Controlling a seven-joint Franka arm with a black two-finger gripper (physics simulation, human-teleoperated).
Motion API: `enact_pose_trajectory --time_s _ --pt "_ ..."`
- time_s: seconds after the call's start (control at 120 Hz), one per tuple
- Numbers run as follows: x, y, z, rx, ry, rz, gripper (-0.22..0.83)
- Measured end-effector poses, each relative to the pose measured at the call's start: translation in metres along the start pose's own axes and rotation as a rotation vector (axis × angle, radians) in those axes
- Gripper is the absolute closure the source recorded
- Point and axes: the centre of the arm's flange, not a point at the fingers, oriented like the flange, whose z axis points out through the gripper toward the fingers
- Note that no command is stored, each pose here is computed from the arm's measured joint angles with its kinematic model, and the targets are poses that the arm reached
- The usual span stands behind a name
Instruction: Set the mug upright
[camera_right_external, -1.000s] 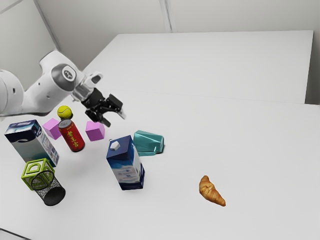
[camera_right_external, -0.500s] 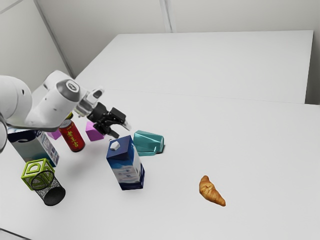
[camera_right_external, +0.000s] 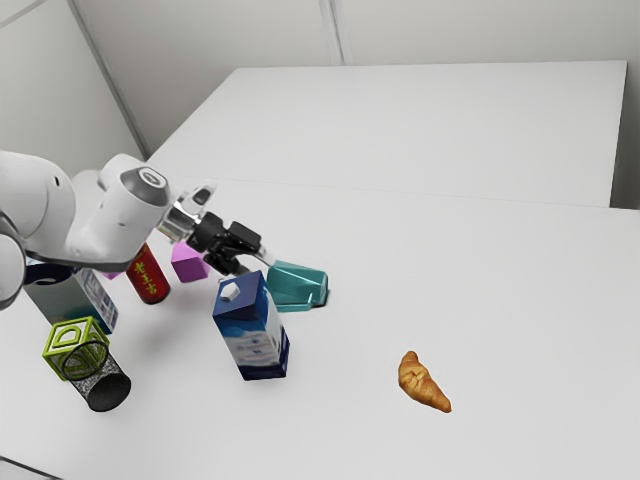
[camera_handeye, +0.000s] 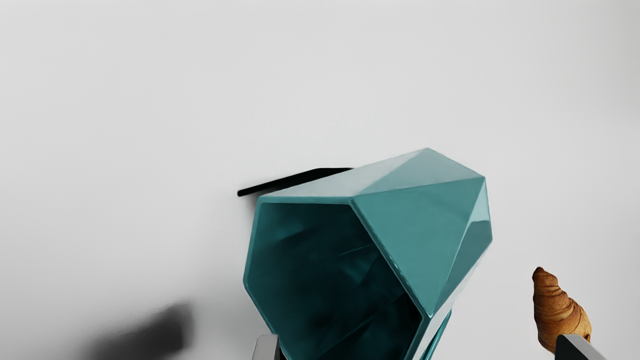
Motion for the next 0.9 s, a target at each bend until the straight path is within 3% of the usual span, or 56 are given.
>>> enact_pose_trajectory --time_s 0.083,0.158,0.4,0.508,0.667,0.9 --pt "0.002 0.001 0.004 -0.018 0.004 0.009 0.02" --pt "0.002 0.001 0.008 -0.030 0.005 0.016 0.10" --pt "0.006 0.013 0.017 -0.053 0.003 0.059 0.51" --pt "0.010 0.024 0.018 -0.059 0.003 0.090 0.64" --pt "0.013 0.031 0.018 -0.061 0.006 0.115 0.73" --pt "0.015 0.051 0.012 -0.043 0.010 0.167 0.77"
